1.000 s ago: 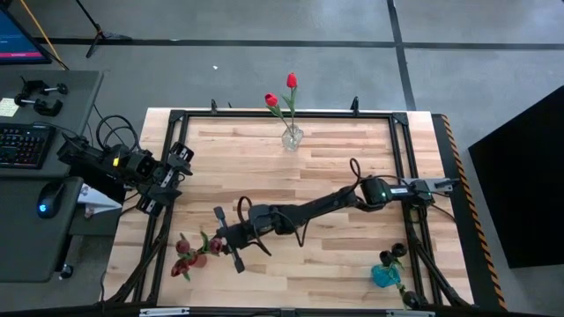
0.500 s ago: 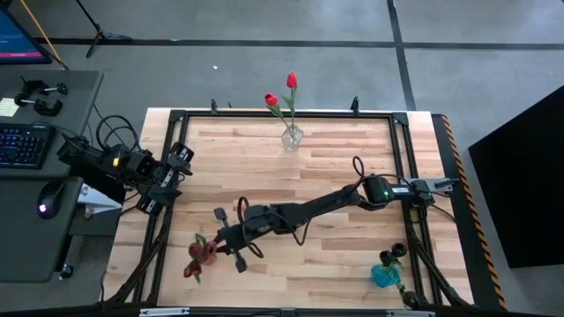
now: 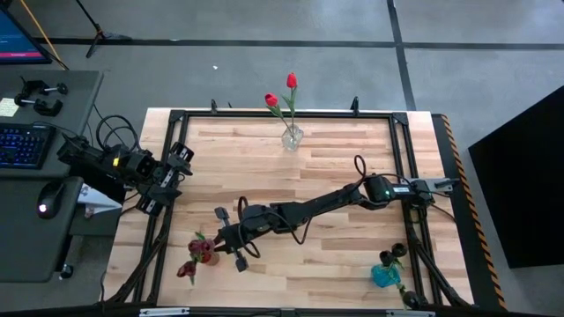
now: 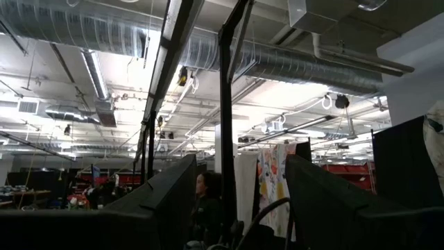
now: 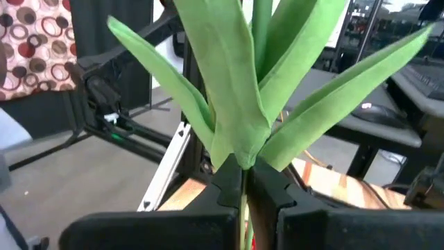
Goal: Sort flowers into vase by color
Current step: Put the maroon flower into the red vase
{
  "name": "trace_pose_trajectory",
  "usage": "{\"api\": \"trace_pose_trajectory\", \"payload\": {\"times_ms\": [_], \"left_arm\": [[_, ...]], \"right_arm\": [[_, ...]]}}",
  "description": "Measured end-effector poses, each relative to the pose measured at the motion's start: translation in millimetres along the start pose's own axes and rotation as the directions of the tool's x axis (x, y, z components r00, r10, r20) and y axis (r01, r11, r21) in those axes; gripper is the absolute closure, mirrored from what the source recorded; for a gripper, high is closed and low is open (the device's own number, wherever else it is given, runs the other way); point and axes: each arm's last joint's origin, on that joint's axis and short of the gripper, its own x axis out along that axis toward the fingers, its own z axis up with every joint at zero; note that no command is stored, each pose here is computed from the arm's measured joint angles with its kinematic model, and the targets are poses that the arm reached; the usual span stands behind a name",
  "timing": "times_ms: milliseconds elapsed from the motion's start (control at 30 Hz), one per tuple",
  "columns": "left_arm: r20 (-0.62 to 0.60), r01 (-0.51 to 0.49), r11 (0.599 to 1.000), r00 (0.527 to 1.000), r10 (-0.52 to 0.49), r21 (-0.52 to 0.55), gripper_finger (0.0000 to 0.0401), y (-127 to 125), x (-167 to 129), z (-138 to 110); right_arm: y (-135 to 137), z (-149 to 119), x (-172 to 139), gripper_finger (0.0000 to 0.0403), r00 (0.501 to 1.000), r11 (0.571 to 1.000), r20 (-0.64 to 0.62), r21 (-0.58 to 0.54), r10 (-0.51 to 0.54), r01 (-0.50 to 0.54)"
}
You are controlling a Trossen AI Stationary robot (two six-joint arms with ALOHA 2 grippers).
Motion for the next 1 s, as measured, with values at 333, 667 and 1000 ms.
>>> {"api": "trace_pose_trajectory", "payload": {"times_ms": [333, 667, 1000], "left_arm": [[0.001, 0.000, 1.000, 1.000, 0.000, 0.000, 0.0195, 0, 0, 0], [0.005, 0.000, 1.000, 1.000, 0.000, 0.001, 0.0195, 0, 0, 1], [0.022, 0.000, 1.000, 1.000, 0.000, 0.001, 0.0195, 0, -2, 4]], "right_arm": [[-2, 0, 0, 0.0308, 0.999, 0.999, -0.007, -0.008, -0.035, 0.035], [-2, -1, 0, 0.0147, 0.998, 0.998, -0.016, 0.012, -0.065, 0.065], [-12, 22, -21, 0.0128, 0.979, 0.998, -0.191, 0.003, -0.064, 0.066]]}}
